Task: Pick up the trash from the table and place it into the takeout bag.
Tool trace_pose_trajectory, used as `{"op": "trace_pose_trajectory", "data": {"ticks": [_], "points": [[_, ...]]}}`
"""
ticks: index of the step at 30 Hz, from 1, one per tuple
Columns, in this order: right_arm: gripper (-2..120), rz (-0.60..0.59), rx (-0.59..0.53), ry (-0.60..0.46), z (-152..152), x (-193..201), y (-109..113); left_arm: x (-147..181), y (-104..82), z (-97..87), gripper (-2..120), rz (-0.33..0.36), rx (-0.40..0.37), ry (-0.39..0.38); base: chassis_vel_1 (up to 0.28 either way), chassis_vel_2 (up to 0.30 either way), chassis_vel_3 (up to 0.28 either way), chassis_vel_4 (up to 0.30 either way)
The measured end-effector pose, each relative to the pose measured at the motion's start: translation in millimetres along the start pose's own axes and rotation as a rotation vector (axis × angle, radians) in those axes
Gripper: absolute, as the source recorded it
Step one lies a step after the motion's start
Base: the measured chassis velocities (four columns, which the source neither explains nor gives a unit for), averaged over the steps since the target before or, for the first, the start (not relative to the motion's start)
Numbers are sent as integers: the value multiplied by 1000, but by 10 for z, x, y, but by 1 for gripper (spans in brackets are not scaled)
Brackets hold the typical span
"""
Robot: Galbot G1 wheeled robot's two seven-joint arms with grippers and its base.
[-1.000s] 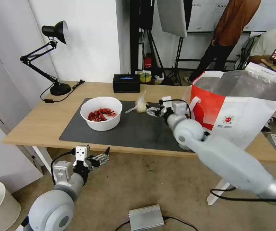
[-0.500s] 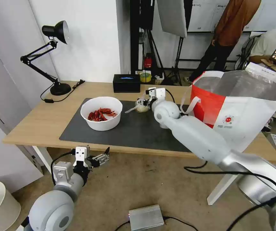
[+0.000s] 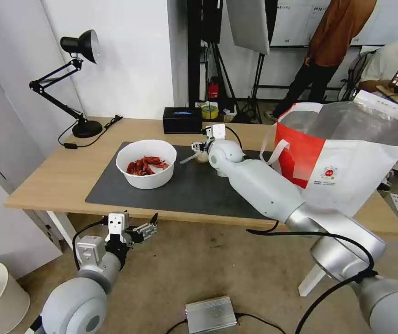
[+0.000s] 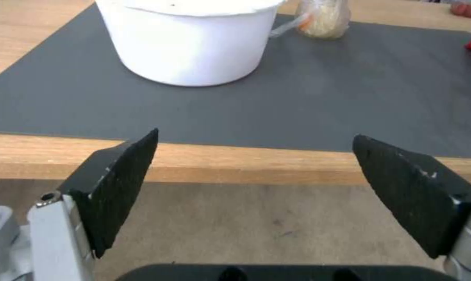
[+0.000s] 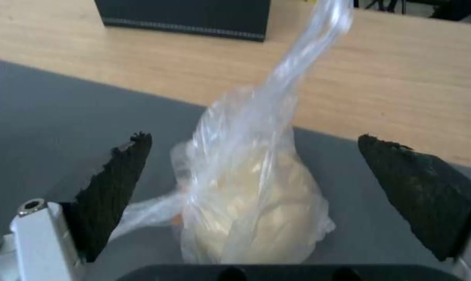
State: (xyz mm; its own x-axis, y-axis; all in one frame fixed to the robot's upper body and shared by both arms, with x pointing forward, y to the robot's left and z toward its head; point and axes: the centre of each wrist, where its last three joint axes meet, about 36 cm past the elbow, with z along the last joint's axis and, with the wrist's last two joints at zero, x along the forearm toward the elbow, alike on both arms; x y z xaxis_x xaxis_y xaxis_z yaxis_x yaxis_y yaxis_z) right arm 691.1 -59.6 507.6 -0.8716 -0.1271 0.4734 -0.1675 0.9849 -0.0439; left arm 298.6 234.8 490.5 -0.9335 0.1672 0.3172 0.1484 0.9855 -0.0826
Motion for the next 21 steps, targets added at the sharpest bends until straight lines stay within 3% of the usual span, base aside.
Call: {"op": "trace_pose_trajectory", "data": {"ticks": [19, 21], "points": [[100, 29, 27, 83, 186, -224, 106, 17, -14, 8, 100, 0, 5, -1, 0, 0, 0, 0], [92, 27, 18, 87, 194, -232, 123, 17, -14, 8, 100, 1, 5, -2, 0, 0, 0, 0]]}}
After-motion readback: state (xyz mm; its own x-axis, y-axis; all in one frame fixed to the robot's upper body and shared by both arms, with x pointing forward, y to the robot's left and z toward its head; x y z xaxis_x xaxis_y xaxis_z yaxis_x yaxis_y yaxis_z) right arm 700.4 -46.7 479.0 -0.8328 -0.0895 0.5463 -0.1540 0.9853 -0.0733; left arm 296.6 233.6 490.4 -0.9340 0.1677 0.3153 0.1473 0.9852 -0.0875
